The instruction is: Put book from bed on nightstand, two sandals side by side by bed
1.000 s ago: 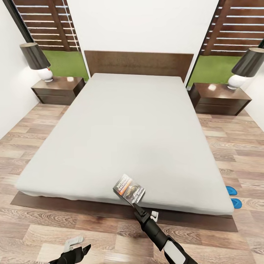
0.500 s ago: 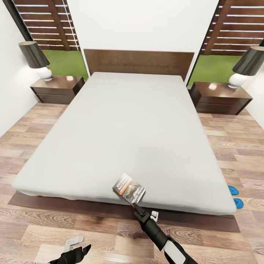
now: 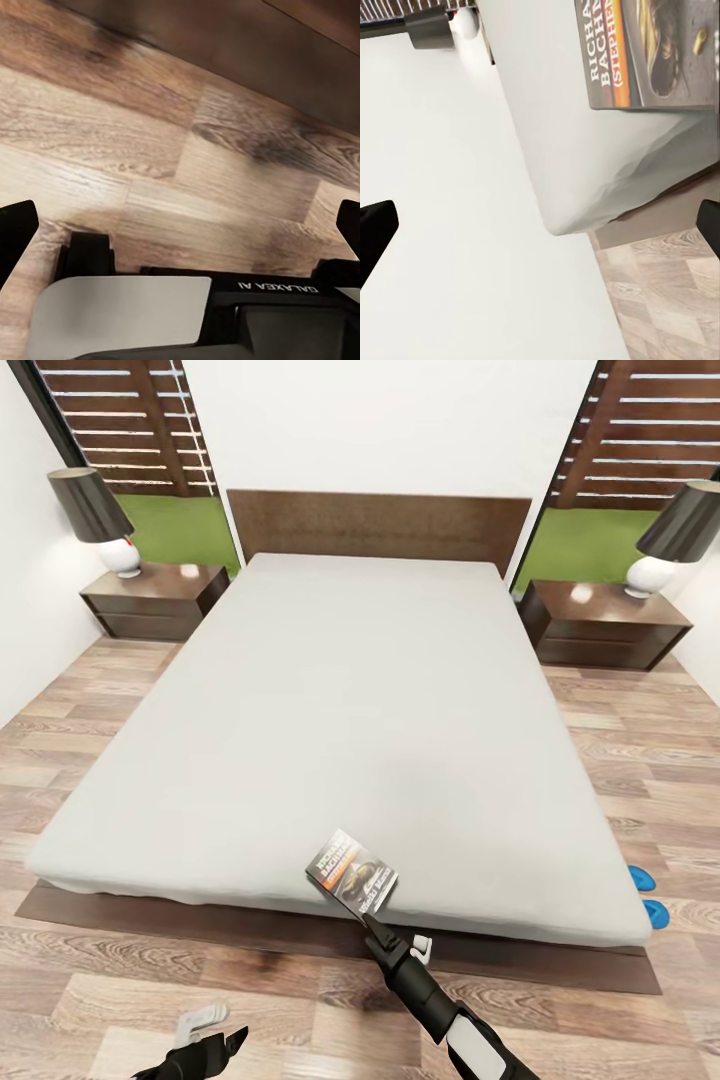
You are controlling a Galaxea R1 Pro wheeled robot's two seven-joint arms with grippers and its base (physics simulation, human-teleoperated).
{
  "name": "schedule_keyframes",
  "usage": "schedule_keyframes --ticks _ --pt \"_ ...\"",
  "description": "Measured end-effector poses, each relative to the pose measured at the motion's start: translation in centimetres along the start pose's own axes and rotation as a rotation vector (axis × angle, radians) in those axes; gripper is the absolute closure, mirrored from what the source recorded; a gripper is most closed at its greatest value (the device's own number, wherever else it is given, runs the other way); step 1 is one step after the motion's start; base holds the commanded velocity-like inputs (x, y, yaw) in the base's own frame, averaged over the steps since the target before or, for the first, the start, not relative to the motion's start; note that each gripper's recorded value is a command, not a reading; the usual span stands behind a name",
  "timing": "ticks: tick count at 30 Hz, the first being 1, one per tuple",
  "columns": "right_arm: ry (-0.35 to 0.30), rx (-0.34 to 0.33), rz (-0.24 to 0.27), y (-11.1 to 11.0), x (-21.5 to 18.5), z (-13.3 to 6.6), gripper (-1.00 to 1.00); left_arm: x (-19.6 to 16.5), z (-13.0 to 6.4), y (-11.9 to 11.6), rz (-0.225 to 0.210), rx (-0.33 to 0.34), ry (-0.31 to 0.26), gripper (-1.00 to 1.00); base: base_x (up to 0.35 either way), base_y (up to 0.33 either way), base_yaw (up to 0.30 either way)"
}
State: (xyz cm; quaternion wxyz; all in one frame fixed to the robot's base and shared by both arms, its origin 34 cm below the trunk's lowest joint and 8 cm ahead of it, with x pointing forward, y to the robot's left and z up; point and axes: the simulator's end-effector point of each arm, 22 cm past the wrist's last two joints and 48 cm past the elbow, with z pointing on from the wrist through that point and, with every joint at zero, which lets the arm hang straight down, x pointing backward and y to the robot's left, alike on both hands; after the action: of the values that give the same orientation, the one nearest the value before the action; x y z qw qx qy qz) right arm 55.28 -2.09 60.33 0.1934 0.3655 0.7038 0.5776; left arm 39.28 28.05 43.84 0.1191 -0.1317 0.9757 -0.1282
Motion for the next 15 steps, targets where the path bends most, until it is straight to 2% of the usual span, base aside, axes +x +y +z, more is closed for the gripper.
schedule_keyframes --ticks 15 --pt "0.000 0.000 0.000 -2.3 -0.4 0.6 -1.00 0.5 2.3 0.7 0.000 0.000 -0.001 -1.00 0.000 0.000 0.000"
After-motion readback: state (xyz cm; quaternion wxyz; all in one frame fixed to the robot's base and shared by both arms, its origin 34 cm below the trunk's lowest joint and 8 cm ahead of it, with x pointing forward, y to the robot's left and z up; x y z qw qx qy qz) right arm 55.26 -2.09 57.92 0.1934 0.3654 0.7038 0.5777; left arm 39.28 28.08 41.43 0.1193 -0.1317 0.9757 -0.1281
